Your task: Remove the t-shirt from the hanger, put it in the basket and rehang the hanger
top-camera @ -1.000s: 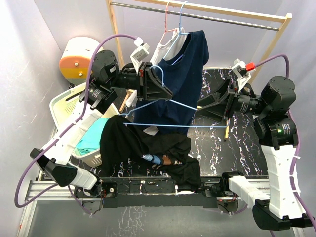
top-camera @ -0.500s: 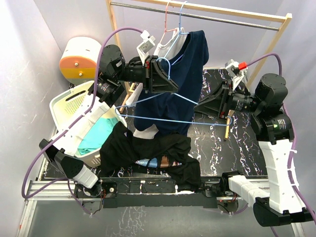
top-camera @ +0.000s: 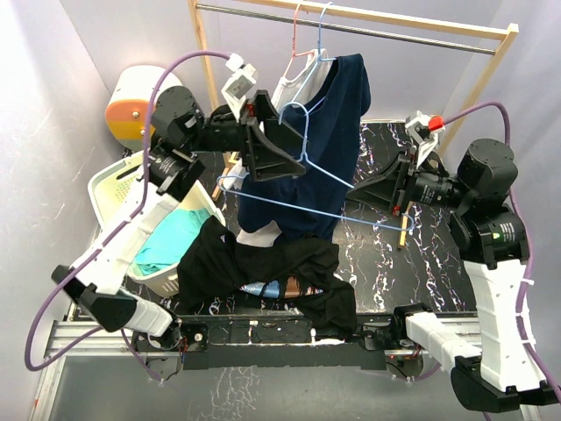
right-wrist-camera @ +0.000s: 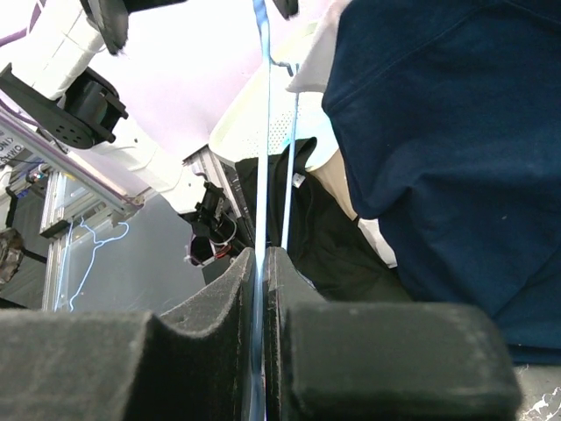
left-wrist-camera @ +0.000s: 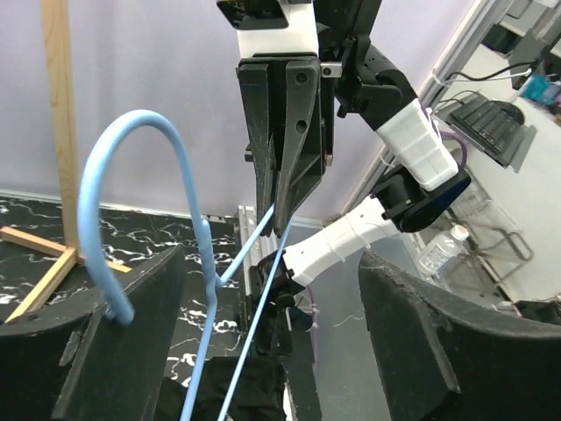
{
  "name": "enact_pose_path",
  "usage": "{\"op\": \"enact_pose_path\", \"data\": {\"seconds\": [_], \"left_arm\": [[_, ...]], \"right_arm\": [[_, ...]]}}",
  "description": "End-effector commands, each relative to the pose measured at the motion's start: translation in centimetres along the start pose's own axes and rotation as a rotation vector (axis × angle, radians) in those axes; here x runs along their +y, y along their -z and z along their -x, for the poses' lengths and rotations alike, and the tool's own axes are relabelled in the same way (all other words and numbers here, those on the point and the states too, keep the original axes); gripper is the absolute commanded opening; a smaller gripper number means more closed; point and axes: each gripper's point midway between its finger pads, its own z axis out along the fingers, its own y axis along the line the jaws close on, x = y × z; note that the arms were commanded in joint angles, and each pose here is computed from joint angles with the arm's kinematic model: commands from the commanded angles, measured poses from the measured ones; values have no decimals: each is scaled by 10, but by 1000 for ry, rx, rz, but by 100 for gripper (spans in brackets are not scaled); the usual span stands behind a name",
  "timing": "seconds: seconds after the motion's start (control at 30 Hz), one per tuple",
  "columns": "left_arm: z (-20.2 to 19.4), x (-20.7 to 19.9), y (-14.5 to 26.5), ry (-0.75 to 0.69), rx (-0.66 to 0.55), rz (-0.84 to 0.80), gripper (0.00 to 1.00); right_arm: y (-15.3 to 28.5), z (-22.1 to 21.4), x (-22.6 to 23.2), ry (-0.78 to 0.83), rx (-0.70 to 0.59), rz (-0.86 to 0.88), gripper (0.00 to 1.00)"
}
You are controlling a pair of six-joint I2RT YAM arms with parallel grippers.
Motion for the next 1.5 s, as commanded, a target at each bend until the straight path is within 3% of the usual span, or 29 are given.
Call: {"op": "enact_pose_path", "data": {"seconds": [0.0,0.23,0.57,0.93,1.2,1.47], "left_arm": [[25,-31,23,-172,-76,123,80],[36,-25,58,-279,-150,395,85],[10,-12,83,-260,-134,548,85],[-20,9,91,-226,-48,616,82],[-45,21,101,-206,40,668,77],[-80,28,114,-181,131,709,74]], "right_arm": [[13,22,29,87,-67,1,8],[34,44,54,152,-172,-93,8],[101,104,39,159,-469,-588,8],[117,81,-48,20,-435,-923,8],[112,97,-91,43,-487,-1012,8],[105,119,-100,62,-524,-1005,8]]}}
